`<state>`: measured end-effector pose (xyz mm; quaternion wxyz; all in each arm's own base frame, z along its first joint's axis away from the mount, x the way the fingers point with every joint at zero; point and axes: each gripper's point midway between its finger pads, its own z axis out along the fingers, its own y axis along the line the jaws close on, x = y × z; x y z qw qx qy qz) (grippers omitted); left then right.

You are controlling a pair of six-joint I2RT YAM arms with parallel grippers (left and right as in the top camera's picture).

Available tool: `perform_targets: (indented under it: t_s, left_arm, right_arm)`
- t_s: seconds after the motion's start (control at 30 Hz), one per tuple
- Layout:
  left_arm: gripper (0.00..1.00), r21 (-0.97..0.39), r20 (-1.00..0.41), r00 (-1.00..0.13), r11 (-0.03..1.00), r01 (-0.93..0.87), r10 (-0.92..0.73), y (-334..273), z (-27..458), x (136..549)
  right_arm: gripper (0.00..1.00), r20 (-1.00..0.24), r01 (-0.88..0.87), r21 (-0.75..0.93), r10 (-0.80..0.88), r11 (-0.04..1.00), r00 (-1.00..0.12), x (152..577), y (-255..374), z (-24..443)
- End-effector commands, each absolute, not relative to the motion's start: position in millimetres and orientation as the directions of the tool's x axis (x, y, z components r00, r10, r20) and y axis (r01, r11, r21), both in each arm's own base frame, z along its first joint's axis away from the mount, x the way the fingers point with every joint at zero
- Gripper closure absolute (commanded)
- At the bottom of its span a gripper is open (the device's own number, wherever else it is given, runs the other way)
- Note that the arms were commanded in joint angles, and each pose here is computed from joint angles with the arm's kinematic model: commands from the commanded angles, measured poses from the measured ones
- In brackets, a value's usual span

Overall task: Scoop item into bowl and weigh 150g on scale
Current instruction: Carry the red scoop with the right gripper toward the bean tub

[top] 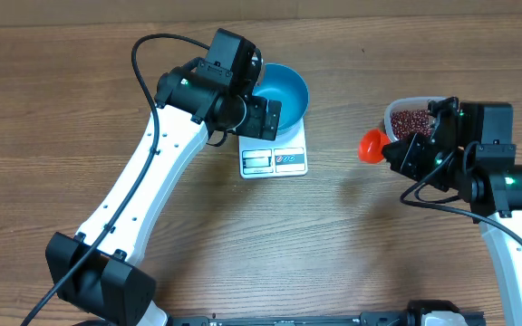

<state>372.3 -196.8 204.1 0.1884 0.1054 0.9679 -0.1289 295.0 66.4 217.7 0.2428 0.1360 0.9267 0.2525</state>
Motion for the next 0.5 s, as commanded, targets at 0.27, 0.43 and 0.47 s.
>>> perform_targets:
  t_s: [0.27, 0.43, 0.47]
  left_arm:
    - [0.27, -0.25, -0.362, -0.929, 0.951, 0.18, 0.081, -200, 200, 371]
    - [0.76, -0.245, -0.338, -0.935, 0.95, 0.194, 0.104, -207, 195, 361]
    - [0.84, -0.241, -0.333, -0.936, 0.95, 0.199, 0.112, -209, 193, 359]
  right_arm:
    - [0.96, -0.443, 0.106, 0.528, 0.379, 0.843, -0.813, 307, 62, 233]
    - [0.96, -0.45, 0.101, 0.528, 0.379, 0.843, -0.808, 309, 62, 235]
    - [0.96, -0.45, 0.101, 0.528, 0.379, 0.843, -0.808, 309, 62, 235]
